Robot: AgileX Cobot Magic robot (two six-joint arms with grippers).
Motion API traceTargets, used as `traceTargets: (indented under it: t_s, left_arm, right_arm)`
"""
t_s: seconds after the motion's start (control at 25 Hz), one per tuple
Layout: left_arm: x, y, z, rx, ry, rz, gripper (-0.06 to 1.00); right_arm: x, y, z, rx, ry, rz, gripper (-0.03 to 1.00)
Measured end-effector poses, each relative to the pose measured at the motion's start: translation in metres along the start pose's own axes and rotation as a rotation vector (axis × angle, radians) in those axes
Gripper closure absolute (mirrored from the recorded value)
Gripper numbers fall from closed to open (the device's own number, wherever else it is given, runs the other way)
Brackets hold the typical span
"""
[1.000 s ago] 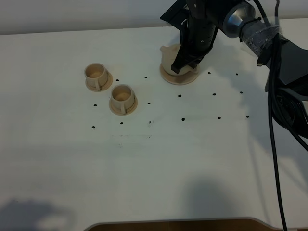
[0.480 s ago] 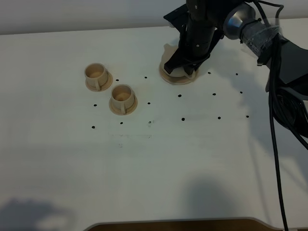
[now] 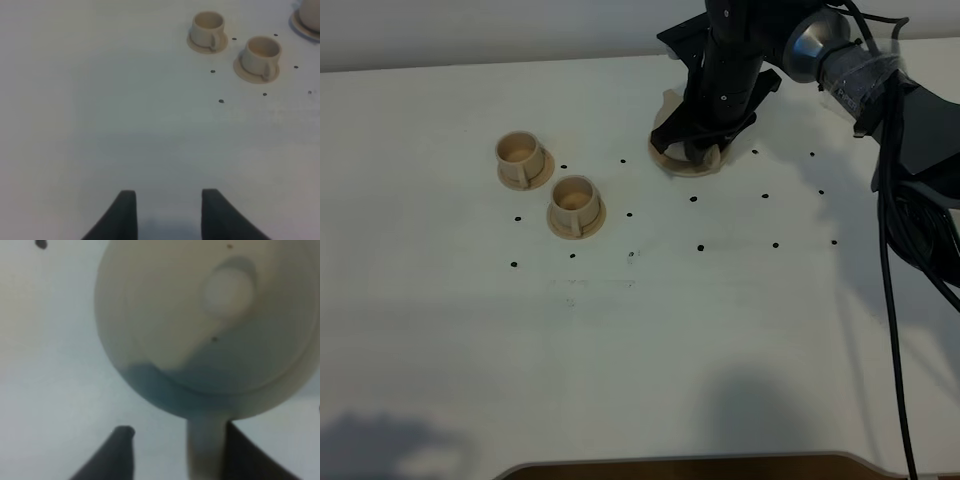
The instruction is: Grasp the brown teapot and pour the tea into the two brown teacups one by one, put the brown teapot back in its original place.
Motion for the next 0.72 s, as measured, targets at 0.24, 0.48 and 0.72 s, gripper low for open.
traceTargets:
  t_s: [0.24,0.48,0.72]
  left_arm:
    - [0.000,0.000,0.000,0.000,0.000,0.000,0.61]
    - [0.000,0.000,0.000,0.000,0.000,0.000,0.61]
    - [0.000,0.000,0.000,0.000,0.000,0.000,0.61]
  right_arm:
    - [0.003,0.001,-0.003,0.015,0.010,0.002,0.46]
    - [0.018,0.001,-0.013,0.026,0.044,-0.001,0.46]
    - [0.017,0.002,-0.014,0.030,0.044,-0.002,0.46]
Point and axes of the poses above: a point on each arm's last joint axis where the gripper is mounted, x pointing out along that axis toward the gripper, y along the wrist's bending axis when the last joint is at zero, z = x × y, the point moved 10 cm from there along x, pointing out along that axis toward the gripper, and after that the axes turned 9 degrees about x, right-handed, at the moved point
